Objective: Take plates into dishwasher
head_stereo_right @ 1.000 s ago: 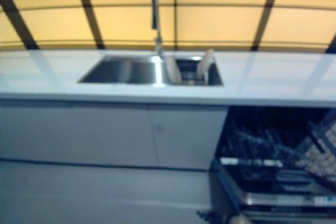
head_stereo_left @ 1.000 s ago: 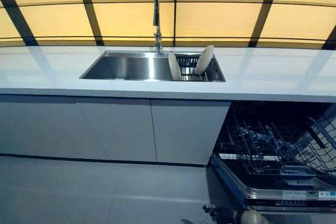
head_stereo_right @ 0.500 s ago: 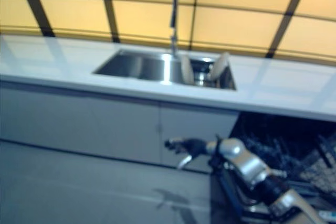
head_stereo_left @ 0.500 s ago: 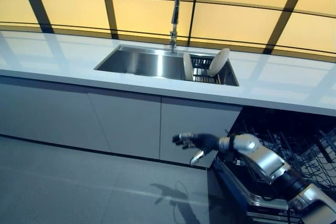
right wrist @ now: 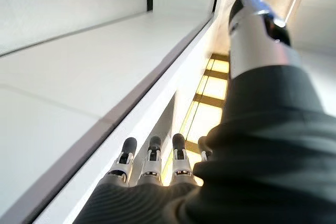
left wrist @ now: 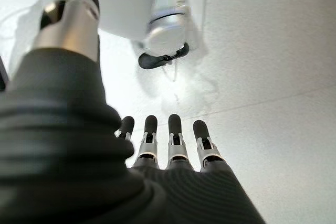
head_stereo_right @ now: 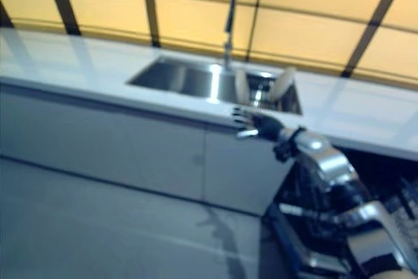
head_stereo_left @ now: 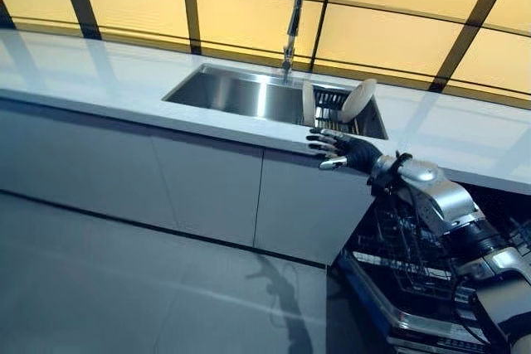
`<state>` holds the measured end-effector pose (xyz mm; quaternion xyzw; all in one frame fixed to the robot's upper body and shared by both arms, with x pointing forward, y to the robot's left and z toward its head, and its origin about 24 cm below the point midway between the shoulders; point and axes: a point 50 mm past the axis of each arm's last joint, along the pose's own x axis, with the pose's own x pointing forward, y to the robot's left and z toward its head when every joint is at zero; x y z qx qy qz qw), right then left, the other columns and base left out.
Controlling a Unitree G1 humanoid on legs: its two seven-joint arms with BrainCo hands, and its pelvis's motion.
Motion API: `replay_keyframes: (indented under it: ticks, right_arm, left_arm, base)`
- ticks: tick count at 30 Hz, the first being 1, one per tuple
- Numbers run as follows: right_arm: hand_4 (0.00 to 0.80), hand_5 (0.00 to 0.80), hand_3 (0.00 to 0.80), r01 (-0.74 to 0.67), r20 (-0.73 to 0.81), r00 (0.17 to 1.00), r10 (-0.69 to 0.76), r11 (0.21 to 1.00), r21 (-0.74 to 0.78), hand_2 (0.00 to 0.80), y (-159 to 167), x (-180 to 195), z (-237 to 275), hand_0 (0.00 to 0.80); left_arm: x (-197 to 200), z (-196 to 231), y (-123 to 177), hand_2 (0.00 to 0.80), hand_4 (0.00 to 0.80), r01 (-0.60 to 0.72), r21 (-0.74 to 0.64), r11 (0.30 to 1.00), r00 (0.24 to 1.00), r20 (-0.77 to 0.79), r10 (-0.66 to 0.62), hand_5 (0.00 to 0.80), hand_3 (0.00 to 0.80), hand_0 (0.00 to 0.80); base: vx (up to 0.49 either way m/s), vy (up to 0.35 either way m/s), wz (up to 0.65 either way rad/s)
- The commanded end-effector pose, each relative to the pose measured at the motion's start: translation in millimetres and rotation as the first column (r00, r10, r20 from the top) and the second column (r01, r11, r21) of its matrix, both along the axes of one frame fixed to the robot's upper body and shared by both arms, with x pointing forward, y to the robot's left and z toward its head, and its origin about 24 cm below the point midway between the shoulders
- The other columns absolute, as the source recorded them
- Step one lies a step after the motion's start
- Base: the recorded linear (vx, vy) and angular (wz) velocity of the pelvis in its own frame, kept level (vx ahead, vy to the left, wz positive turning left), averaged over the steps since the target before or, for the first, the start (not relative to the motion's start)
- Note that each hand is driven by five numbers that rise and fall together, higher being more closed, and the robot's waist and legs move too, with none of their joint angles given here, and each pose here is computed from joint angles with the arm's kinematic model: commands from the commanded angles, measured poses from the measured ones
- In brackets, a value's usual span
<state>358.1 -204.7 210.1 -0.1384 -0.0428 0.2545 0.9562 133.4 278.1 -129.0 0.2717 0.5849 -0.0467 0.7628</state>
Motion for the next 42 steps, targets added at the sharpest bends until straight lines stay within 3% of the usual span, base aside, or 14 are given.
replay_keyframes:
  ticks: [1,6,14,19,27,40,42]
  right_arm:
    - [0.0,0.0,0.0,0.111,0.157,0.981,-0.113,0.994,0.022,0.0,-26,-6,36,0.0]
    - [0.0,0.0,0.0,0.156,0.142,0.977,-0.161,0.987,0.046,0.0,-51,-14,28,0.0]
    - [0.0,0.0,0.0,0.183,0.128,0.969,-0.209,0.964,0.191,0.0,-78,-31,12,0.0]
    - [0.0,0.0,0.0,0.207,0.137,0.962,-0.235,0.959,0.192,0.0,-88,-30,20,0.0]
    - [0.0,0.0,0.0,0.291,0.122,0.942,-0.313,0.941,0.173,0.0,-97,-40,9,0.0]
    - [0.0,0.0,0.0,0.457,0.088,0.866,-0.492,0.851,0.258,0.0,-110,-40,6,0.0]
    - [0.0,0.0,0.0,0.468,0.066,0.864,-0.499,0.845,0.258,0.0,-112,-44,-5,0.0]
  left_arm:
    - [-2,3,7,0.0,0.0,0.04,0.051,0.998,0.999,0.03,-0.041,0.0,0.0,0.0]
    - [-14,1,17,0.0,0.0,0.013,0.1,0.995,0.999,0.042,-0.017,0.0,0.0,0.0]
    - [6,16,39,0.0,0.0,0.027,0.151,0.988,0.998,0.051,-0.035,0.0,0.0,0.0]
    - [9,10,25,0.0,0.0,0.118,0.128,0.985,0.992,0.034,-0.123,0.0,0.0,0.0]
    - [1,3,20,0.0,0.0,0.159,0.101,0.982,0.987,-0.033,-0.157,0.0,0.0,0.0]
    - [6,10,26,0.0,0.0,0.084,0.099,0.992,0.996,0.028,-0.087,0.0,0.0,0.0]
    - [11,11,22,0.0,0.0,0.158,0.092,0.983,0.986,0.033,-0.161,0.0,0.0,0.0]
  base:
    - [0.474,0.161,0.08]
    - [0.401,0.191,-0.38]
    - [0.192,0.085,-0.29]
    - [0.127,0.2,-0.2]
    - [0.222,0.273,0.12]
    - [0.263,-0.18,0.32]
    - [0.212,-0.209,0.13]
